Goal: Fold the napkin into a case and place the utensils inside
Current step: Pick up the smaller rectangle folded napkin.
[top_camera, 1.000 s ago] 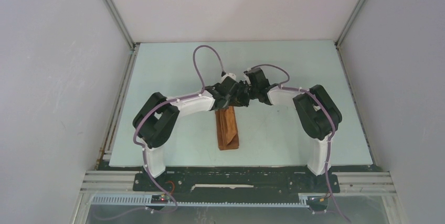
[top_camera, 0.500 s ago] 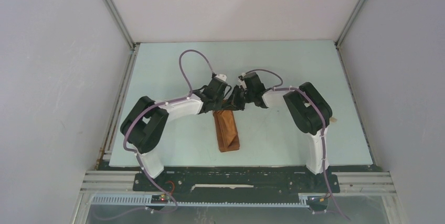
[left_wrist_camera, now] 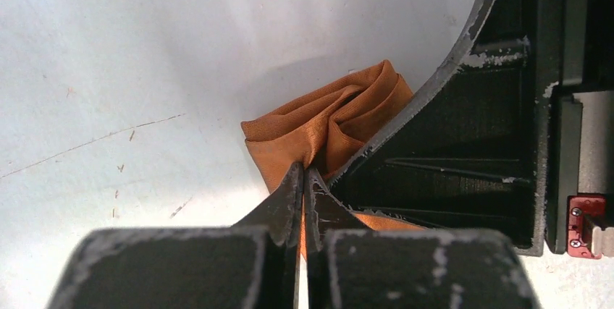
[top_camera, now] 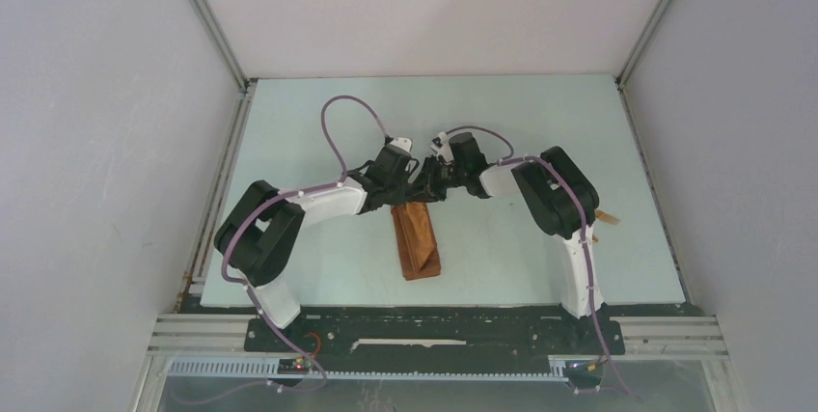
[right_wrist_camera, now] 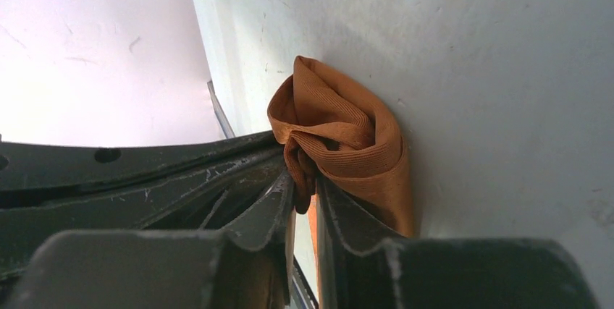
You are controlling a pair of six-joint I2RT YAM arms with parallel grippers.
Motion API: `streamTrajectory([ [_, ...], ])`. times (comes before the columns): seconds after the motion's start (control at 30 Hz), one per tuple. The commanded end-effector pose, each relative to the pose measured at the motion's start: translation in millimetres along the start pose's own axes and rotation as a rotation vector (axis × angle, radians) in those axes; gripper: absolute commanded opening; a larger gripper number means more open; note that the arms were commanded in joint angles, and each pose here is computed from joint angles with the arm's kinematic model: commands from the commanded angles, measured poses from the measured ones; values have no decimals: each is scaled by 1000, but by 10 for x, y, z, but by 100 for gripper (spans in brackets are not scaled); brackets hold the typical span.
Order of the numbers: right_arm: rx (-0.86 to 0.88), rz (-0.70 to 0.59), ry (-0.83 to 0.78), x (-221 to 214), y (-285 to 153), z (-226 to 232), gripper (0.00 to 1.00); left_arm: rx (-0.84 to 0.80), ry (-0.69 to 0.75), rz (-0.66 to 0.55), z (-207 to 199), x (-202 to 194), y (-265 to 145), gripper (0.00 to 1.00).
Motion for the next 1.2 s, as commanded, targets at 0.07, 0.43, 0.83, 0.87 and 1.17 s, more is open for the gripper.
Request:
streamTrajectory([
  [0.07,86,-12,-126,88,-169,401,30,-15,-59,-66,30,179,-103,0],
  [0.43,106,-34,-130,132,-274,500,39,-34,-84,-75,72,165,-129,0],
  [0.83,75,-5,-95,97,-35,266,30,-49,-89,-88,53,192,-167,0],
  [0.87,75,0,-94,88,-6,258,29,-50,-91,-89,54,195,-169,0],
  [1.17,34,24,-93,-12,195,52,28,-83,-106,-94,35,218,-207,0],
])
Point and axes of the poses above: each gripper's point midway between its finger pads, its own y axis out along the fingers, its own z axis along the line the jaws close on, x = y × z, the point moved 1 cm from there along -y, back along the fingers, and after that the axes turned 2 degrees about -y, right-handed, at the moved point
